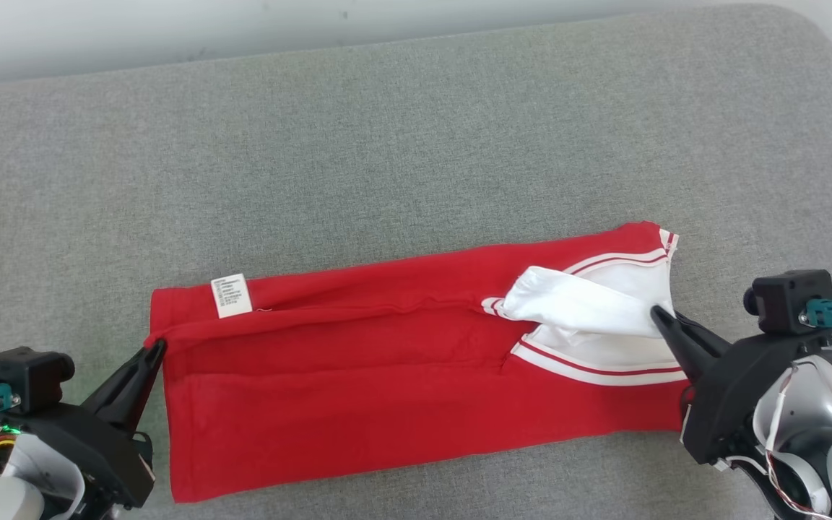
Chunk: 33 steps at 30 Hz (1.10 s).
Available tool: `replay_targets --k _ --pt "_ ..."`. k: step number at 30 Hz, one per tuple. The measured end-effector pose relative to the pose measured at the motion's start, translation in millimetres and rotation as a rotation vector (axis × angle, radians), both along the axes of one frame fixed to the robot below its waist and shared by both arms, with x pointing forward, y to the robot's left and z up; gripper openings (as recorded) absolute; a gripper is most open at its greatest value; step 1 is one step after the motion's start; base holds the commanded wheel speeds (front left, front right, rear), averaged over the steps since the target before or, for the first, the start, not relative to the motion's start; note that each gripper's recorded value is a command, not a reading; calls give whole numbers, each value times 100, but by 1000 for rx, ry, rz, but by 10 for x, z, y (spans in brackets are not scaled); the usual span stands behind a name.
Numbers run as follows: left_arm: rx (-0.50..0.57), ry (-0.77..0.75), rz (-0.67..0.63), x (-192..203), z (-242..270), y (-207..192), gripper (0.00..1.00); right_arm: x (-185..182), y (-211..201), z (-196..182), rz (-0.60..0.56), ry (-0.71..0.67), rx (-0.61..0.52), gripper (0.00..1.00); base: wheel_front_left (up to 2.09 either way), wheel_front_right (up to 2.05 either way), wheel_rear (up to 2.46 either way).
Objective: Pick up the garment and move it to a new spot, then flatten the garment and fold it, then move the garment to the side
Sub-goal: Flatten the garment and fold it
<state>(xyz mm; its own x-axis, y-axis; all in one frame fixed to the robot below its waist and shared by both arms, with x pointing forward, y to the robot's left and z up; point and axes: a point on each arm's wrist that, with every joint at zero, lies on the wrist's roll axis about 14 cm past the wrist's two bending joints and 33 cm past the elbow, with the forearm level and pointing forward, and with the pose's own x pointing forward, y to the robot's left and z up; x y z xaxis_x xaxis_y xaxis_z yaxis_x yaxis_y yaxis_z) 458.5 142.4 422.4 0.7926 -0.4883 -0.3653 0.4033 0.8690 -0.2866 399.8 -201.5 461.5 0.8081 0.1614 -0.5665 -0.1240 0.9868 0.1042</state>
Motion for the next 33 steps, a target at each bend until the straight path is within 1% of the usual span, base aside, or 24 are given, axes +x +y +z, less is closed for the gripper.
replay_targets --k 3,8,16,17,18,19,24,26,31,33 --pt "-41 -31 8 20 94 -40 0 -20 -91 24 -29 -10 -26 0 0 0 0" --pt "-65 -53 14 28 178 -49 0 -15 -129 49 -45 -19 -41 0 0 0 0" --pt "-75 -22 21 -79 104 -46 0 -126 -168 -116 -58 47 -67 0 0 0 0" --pt "-73 -15 24 -95 81 -36 7 -158 -182 -164 -59 68 -75 0 0 0 0" --pt "-74 -4 32 -117 54 -23 40 -171 -192 -186 -58 75 -84 62 0 0 0" --pt "-72 3 36 -137 32 -13 100 -171 -197 -189 -62 75 -85 100 0 0 0" --pt "-69 5 74 -188 -14 56 100 -227 -199 -255 -70 99 -76 100 0 0 0" --pt "-80 -21 105 -189 13 100 100 -205 -227 -199 -84 76 -71 100 0 0 0" --pt "-136 -144 204 -160 197 166 100 -134 -265 -67 -110 33 -46 100 0 0 0" --pt "-143 -175 229 -183 247 165 100 -119 -271 -55 -113 32 -42 100 0 0 0"
